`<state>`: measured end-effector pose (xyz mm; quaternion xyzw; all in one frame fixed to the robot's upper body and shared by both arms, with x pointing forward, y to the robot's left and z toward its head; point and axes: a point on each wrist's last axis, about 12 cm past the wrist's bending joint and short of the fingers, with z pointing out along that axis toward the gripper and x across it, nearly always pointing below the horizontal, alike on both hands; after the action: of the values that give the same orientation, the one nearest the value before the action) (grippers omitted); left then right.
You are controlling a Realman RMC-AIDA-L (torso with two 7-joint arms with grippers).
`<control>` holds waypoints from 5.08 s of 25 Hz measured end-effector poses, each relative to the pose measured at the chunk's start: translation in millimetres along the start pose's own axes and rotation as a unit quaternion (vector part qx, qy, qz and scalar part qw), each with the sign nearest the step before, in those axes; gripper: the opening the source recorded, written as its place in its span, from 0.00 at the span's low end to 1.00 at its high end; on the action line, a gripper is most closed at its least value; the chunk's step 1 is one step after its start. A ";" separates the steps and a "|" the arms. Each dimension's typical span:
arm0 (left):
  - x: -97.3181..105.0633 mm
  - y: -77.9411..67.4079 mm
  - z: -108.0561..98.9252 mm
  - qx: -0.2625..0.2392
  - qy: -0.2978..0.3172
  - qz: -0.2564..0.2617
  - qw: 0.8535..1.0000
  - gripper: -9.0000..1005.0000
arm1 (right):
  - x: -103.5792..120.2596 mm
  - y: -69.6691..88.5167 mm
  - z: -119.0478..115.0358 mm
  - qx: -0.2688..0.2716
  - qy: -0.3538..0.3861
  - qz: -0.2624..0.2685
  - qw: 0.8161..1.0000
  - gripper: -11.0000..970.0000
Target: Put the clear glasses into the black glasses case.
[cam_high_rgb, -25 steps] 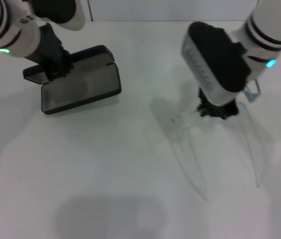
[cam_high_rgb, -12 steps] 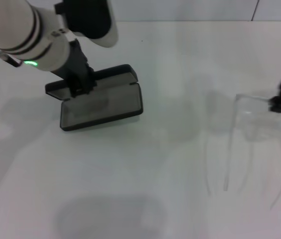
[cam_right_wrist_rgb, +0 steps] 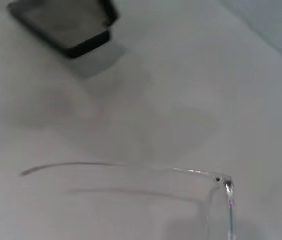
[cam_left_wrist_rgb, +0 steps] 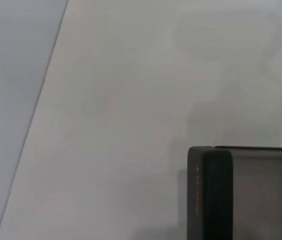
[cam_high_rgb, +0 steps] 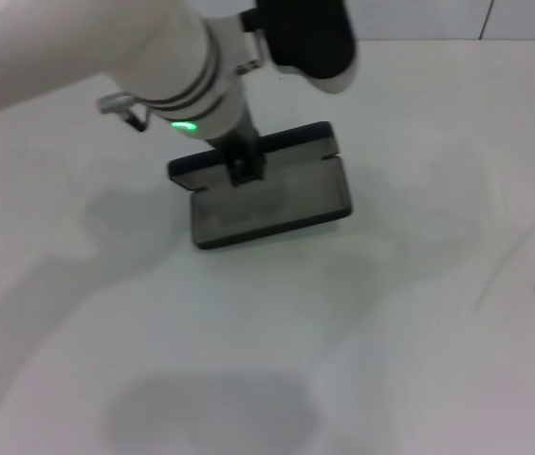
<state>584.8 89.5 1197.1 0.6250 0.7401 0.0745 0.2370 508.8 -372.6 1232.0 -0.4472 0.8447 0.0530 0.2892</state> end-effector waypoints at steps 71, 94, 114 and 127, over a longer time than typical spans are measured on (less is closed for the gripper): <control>-71.8 -35.8 -23.6 0.031 -0.084 0.078 0.993 0.37 | 45.0 -4.1 7.7 0.001 -0.127 0.087 0.988 0.06; 12.2 4.9 -74.8 0.040 -0.385 -0.169 0.906 0.36 | 10.5 0.5 8.2 -0.010 -0.217 0.024 0.976 0.06; 104.6 7.5 -90.3 0.026 -0.474 -0.267 0.838 0.36 | -32.3 2.8 44.2 -0.087 -0.382 -0.003 0.920 0.06; 126.1 -3.2 -71.6 0.046 -0.566 -0.254 0.783 0.36 | -102.7 34.6 126.4 -0.183 -0.343 -0.064 0.919 0.06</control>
<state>536.7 223.2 1226.1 0.3542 0.6079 -0.3894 0.5944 581.9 -233.7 1176.7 -0.4998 0.6391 0.3378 0.4770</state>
